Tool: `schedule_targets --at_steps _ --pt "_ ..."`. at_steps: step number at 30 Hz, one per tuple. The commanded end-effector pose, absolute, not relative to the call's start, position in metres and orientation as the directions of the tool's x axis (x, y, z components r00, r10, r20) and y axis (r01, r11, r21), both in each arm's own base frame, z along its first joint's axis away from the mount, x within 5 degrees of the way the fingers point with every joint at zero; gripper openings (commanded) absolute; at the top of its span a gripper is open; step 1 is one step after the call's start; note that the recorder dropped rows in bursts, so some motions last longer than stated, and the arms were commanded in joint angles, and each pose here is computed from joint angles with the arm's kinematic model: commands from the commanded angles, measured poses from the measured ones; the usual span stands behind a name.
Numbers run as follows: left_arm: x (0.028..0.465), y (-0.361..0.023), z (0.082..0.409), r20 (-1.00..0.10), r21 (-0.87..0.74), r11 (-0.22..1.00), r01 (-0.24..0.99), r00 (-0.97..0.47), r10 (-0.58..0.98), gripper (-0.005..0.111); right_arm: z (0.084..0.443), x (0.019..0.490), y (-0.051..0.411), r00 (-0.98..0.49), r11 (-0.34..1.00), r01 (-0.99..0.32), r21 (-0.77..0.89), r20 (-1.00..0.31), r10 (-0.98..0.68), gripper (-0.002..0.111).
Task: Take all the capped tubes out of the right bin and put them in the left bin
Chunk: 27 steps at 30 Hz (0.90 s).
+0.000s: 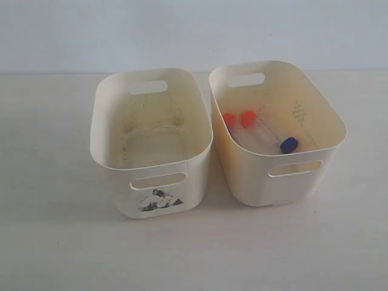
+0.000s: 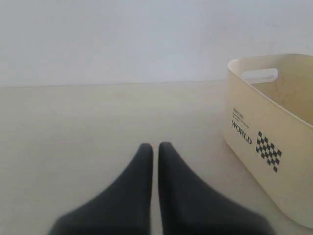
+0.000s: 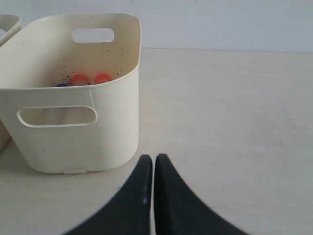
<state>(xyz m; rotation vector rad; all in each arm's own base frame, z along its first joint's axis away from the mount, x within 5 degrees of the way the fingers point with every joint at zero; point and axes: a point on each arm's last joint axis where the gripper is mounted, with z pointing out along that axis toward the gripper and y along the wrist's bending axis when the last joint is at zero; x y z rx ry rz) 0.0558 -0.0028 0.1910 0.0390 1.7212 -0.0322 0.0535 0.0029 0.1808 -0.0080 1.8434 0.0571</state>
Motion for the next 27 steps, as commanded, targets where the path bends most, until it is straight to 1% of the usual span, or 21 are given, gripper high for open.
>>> schedule_targets --at_steps 1,9,13,15,20,22,25,27 --pt "0.056 -0.003 0.193 -0.99 -0.006 0.999 0.042 -0.138 0.0 0.004 0.183 0.054 0.003 -0.25 0.999 -0.032 0.032 -0.968 0.023 0.001" --pt "0.056 -0.003 0.193 -0.99 -0.006 0.999 0.042 -0.138 0.0 0.004 0.183 0.054 0.003 -0.25 0.999 -0.032 0.032 -0.968 0.023 0.001" --pt "0.056 -0.003 0.193 -0.99 -0.006 0.999 0.042 -0.138 0.0 0.004 0.187 0.055 0.001 -0.203 0.998 -0.035 -0.049 -0.978 -0.056 0.001" --pt "0.056 -0.003 0.193 -0.99 -0.006 0.999 0.042 -0.138 0.0 0.004 0.195 0.056 0.001 -0.115 0.998 -0.032 -0.05 -0.992 -0.053 0.001" --pt "0.056 -0.003 0.193 -0.99 -0.006 0.999 0.042 -0.138 0.0 0.004 0.223 0.055 0.002 0.191 0.999 -0.022 -0.044 -0.981 -0.039 0.001" --pt "0.056 -0.003 0.193 -0.99 -0.006 0.999 0.042 -0.138 0.0 0.004 0.231 0.053 0.002 0.286 0.999 -0.019 -0.043 -0.957 -0.036 0.001" --pt "0.056 -0.003 0.193 -0.99 -0.006 0.999 0.042 -0.138 0.0 0.004 0.239 0.05 0.002 0.367 0.999 -0.016 -0.042 -0.93 -0.033 0.001" --pt "0.056 -0.003 0.193 -0.99 -0.006 0.999 0.042 -0.138 0.0 0.004 0.251 0.044 0.002 0.5 0.998 0.003 -0.06 -0.864 -0.054 0.001"
